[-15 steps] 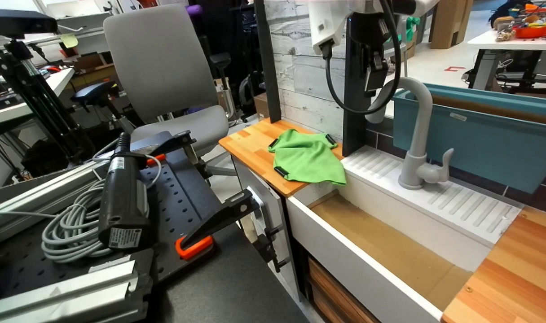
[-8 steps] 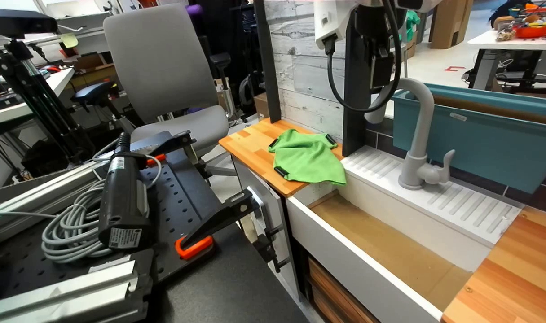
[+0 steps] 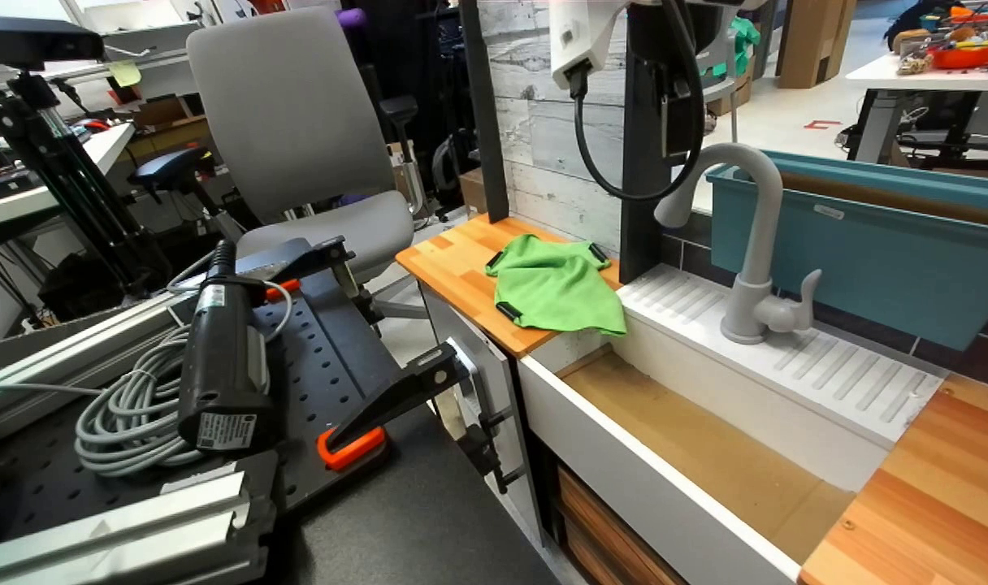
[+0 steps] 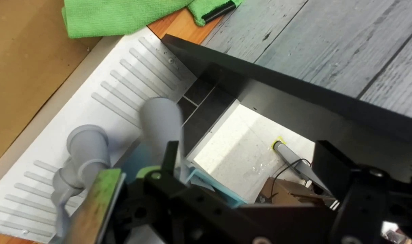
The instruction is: Push the green towel to the back right side of the counter then move the faucet to the left side of the sink.
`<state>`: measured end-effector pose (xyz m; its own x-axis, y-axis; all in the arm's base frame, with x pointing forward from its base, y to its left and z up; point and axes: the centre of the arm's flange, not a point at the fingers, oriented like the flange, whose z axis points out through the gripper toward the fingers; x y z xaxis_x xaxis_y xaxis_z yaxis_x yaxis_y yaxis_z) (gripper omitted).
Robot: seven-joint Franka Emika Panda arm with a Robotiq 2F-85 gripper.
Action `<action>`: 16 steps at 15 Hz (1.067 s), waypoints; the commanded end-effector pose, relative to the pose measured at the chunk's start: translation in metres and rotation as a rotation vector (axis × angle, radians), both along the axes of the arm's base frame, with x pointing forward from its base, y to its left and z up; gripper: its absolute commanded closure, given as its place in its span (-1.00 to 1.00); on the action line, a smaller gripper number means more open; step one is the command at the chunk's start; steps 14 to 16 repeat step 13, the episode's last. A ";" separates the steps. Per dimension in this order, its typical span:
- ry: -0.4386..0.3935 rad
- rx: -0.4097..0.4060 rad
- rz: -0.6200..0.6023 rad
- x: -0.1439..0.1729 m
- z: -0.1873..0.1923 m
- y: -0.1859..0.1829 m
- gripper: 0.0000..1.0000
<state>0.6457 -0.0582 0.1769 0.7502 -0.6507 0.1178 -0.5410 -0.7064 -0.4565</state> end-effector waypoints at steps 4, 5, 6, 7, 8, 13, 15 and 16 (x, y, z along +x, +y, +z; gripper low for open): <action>0.056 -0.107 0.240 -0.098 -0.003 0.052 -1.00; 0.079 -0.135 0.281 -0.109 -0.008 0.061 -1.00; 0.098 -0.156 0.326 -0.118 -0.014 0.070 -1.00; 0.117 -0.182 0.364 -0.124 -0.019 0.081 -1.00; 0.137 -0.204 0.409 -0.129 -0.024 0.090 -1.00; 0.185 -0.202 0.481 -0.134 -0.045 0.110 -1.00; 0.185 -0.202 0.481 -0.134 -0.045 0.110 -1.00; 0.185 -0.202 0.481 -0.134 -0.045 0.110 -1.00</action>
